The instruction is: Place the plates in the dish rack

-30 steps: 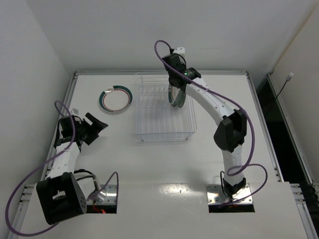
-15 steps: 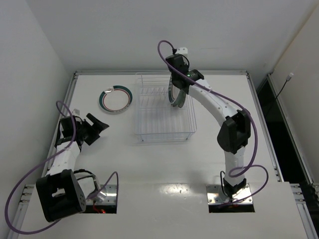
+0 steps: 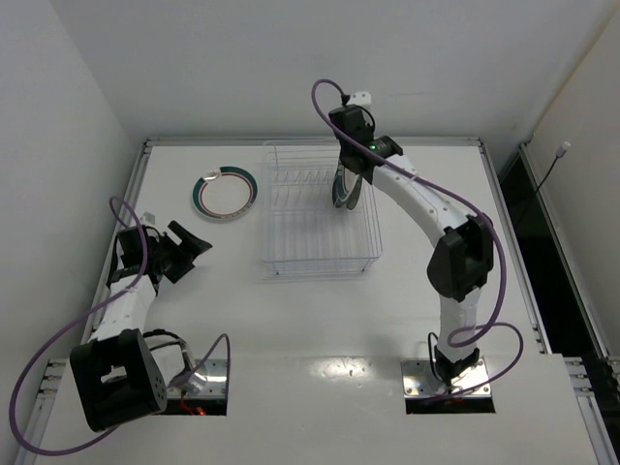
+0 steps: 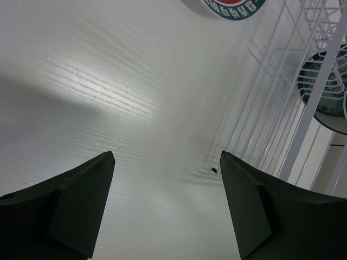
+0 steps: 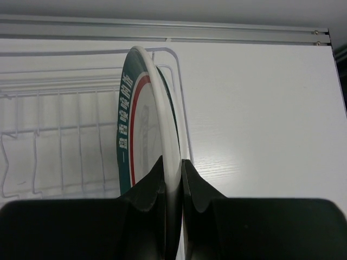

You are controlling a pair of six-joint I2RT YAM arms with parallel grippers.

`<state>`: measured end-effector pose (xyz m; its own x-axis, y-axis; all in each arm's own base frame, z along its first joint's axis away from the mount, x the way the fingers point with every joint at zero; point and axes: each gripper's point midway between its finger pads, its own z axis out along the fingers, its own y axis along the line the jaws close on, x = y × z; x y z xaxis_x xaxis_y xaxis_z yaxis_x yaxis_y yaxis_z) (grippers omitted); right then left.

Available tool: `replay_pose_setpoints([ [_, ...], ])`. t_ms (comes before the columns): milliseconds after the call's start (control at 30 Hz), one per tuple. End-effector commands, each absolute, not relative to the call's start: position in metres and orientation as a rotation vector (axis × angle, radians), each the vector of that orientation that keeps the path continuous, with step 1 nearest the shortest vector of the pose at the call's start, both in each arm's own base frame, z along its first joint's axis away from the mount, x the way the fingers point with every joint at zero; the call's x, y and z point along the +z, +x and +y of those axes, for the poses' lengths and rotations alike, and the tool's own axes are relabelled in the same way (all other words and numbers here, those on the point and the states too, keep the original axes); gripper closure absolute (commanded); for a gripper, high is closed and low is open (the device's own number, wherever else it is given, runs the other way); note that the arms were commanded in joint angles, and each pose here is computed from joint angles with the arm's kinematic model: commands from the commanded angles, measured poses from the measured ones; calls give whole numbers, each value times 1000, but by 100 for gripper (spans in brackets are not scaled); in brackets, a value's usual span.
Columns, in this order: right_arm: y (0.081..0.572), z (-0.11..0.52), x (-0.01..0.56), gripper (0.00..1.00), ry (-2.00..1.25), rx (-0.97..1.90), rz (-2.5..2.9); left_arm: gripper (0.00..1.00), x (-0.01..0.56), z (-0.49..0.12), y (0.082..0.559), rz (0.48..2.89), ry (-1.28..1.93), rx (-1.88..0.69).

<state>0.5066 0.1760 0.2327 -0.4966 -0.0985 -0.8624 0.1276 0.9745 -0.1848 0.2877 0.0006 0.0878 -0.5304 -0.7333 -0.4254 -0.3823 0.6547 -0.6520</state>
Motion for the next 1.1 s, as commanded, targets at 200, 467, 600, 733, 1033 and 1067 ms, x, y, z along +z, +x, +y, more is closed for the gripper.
replay_pose_setpoints([
  [200, 524, 200, 192, 100, -49, -240, 2087, 24, 98, 7, 294, 2142, -832, -630],
  [467, 530, 211, 173, 98, -88, -212, 2127, 24, 111, 5, 300, 2105, -868, -665],
  [600, 530, 216, 171, 80, -105, -182, 2135, 24, 123, 7, 306, 2075, -869, -673],
  [733, 526, 220, 191, 68, -100, -122, 2117, 24, 125, 8, 313, 2048, -905, -694],
  [1033, 504, 248, 291, 56, -96, 169, 1991, 24, 131, 3, 329, 1975, -904, -795],
  [1067, 497, 249, 322, 54, -91, 230, 1919, 24, 130, 6, 331, 1974, -900, -779],
])
